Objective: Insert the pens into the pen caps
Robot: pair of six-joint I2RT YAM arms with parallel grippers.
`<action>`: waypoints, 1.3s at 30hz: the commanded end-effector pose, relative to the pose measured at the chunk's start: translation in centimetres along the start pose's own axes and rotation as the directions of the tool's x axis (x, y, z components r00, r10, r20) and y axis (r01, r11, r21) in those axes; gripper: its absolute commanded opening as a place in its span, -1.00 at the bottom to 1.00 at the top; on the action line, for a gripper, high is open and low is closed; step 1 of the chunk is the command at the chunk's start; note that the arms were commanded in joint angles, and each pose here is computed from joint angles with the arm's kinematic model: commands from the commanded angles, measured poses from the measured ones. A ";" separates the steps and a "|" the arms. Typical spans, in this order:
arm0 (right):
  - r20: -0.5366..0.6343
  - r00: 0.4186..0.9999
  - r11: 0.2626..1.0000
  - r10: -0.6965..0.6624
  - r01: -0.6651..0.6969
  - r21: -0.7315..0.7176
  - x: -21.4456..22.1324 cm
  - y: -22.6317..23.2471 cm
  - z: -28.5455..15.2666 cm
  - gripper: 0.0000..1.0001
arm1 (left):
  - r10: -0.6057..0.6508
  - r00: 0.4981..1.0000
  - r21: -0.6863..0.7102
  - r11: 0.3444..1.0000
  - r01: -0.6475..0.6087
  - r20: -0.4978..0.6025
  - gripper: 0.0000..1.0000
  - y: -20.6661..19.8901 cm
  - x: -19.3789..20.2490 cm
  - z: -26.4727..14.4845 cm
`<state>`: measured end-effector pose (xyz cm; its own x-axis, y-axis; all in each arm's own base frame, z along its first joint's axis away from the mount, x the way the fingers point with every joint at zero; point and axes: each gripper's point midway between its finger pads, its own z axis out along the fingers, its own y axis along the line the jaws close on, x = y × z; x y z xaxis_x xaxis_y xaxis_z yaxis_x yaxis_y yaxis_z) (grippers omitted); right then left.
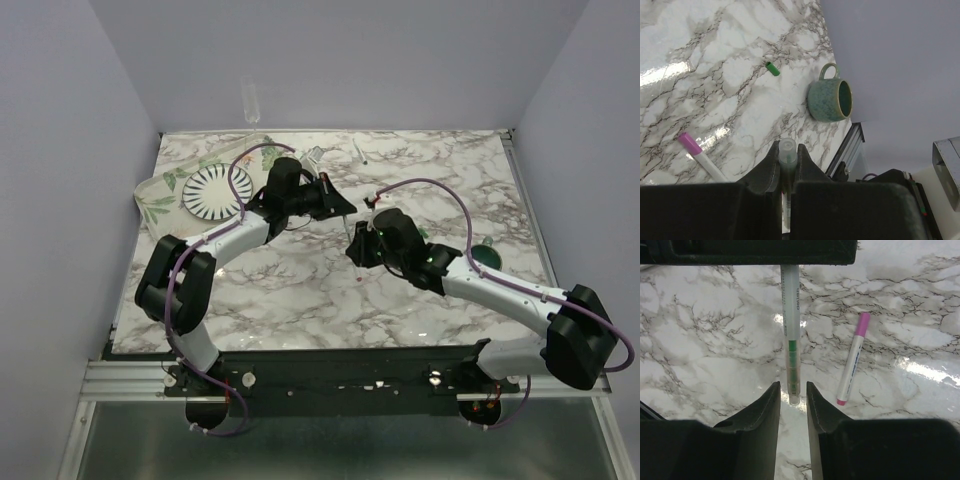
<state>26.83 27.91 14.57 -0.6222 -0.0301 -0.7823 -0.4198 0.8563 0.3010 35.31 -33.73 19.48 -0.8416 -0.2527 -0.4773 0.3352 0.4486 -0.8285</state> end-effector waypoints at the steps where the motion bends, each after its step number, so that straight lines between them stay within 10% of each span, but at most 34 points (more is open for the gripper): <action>1: 0.006 1.000 1.000 0.019 -0.020 0.022 0.1 -0.4 0.3 -0.41 | -0.003 1.000 0.026 1.000 0.002 0.021 -1.00 -1.0 -1.0 -0.1; 4: 0.011 1.000 1.000 0.014 -0.015 0.016 -0.1 -0.2 0.3 -0.98 | -0.009 1.000 0.034 0.999 0.008 0.027 -1.00 -1.2 -1.1 -0.2; 6: 0.027 1.000 1.000 0.014 -0.014 0.011 -0.5 -0.1 0.3 -0.99 | -0.013 0.999 0.048 0.999 0.011 0.042 -0.87 -1.5 -1.3 -0.3; 7: 0.041 0.999 1.000 0.011 -0.012 0.018 -0.9 -0.1 0.2 -0.99 | -0.012 0.999 0.054 0.999 0.009 0.052 -0.62 -1.7 -1.6 -0.5; 8: 0.053 0.999 1.000 0.006 -0.007 0.031 -1.3 -0.3 0.2 -0.99 | -0.010 0.997 0.060 0.998 0.005 0.073 0.05 -2.0 -2.2 -0.7; 12: 0.023 1.000 0.993 0.004 -0.006 0.117 -2.6 -2.1 0.8 -0.99 | 0.043 0.967 -0.007 0.999 -0.043 0.251 0.98 -2.9 -6.5 -3.3; 20: 0.080 0.997 0.973 0.023 -0.040 0.226 -8.2 -6.9 1.5 -0.99 | 0.068 0.925 -0.173 0.985 -0.002 0.374 0.98 -1.3 -12.7 -9.2; 27: -0.064 0.997 0.859 -0.044 0.070 0.507 -12.8 -16.0 5.2 -0.99 | 0.135 0.942 -0.298 0.954 -0.039 0.309 0.98 0.4 -9.5 -13.3; 39: -0.348 0.905 0.827 -0.244 0.382 0.414 -13.1 -23.8 11.1 -0.99 | 0.342 0.877 -0.503 0.853 -0.138 0.338 0.98 3.2 -6.8 -18.8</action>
<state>51.64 15.23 13.09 -0.6693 -0.2511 -0.6993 -0.1441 0.9672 -0.2093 34.16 -16.80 26.01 -0.5426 -0.4208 -0.7270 0.2197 0.7643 -0.6063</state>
